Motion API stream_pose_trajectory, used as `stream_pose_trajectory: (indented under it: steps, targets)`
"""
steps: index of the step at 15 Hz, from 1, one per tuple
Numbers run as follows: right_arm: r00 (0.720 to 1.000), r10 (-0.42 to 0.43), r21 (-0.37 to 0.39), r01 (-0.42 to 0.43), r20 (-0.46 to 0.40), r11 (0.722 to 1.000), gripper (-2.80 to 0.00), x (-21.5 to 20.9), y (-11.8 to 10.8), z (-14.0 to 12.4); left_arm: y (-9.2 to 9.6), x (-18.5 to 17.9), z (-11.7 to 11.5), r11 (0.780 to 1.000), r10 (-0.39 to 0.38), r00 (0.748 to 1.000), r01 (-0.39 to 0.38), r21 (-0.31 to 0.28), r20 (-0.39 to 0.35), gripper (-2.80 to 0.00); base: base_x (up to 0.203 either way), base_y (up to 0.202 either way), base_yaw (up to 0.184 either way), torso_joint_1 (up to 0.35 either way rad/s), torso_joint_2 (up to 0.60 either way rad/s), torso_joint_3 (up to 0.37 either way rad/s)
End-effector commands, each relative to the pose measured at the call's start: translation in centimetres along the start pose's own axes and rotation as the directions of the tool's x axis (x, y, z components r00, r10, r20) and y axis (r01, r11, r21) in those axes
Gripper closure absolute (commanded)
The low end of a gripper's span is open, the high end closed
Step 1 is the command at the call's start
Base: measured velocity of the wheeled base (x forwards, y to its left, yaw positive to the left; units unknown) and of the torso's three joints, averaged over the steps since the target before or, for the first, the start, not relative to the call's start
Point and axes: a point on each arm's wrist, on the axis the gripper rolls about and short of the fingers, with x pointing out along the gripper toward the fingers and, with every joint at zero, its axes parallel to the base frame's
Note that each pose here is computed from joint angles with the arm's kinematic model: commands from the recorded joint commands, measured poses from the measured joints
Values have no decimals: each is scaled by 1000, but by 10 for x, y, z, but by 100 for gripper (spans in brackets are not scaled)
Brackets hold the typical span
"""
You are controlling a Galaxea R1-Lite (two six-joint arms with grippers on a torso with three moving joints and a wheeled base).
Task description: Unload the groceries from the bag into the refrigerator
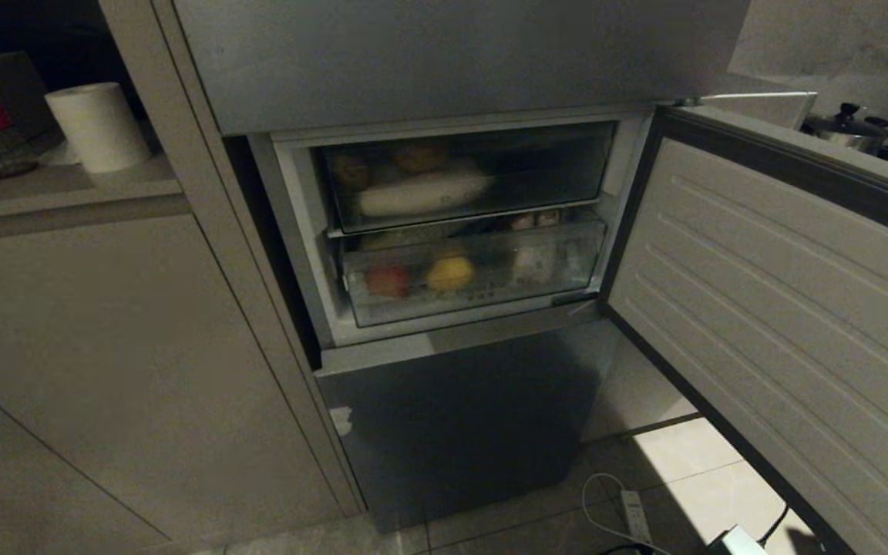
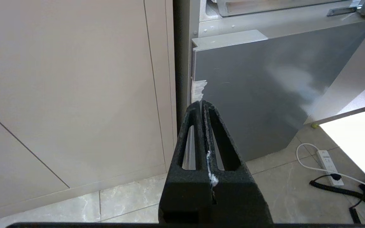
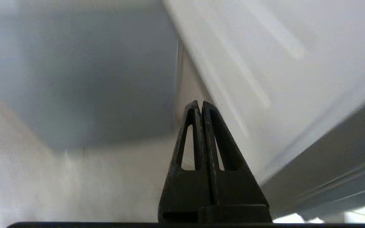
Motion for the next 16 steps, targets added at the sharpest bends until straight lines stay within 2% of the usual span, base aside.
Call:
stream_pose_trajectory:
  steps: [1,8,9,11,12,14,16]
  targets:
    - [998,-4,60,0,64,998,0,-4,0,-2,0,0,0,1000,1,1000,-1,0,1,0,0,0,0,0,0,0]
    - [998,-4,33,2,58,999,0,-4,0,-3,0,0,2,1000,-6,1000,6,18,12,0,0,0,0,0,0,0]
    - [998,-3,21,2,58,1000,0,-4,0,-3,0,-2,11,1000,-16,999,15,22,46,0,0,0,0,0,0,0]
    - [998,-2,13,1,57,1000,0,-4,0,-3,-2,-10,54,997,-77,990,74,32,122,0,0,0,0,0,0,0]
    - [998,0,8,0,57,1000,0,-4,0,-3,-3,-5,73,993,-120,988,118,28,99,0,0,0,0,0,0,0]
    - [998,1,4,-2,57,1000,0,-4,0,-3,-5,25,110,973,-232,973,232,-17,-10,0,0,0,0,0,0,0]
    - [998,1,5,-2,57,1000,0,-4,0,-3,-11,70,128,936,-349,930,340,-87,-117,0,0,0,0,0,0,0]
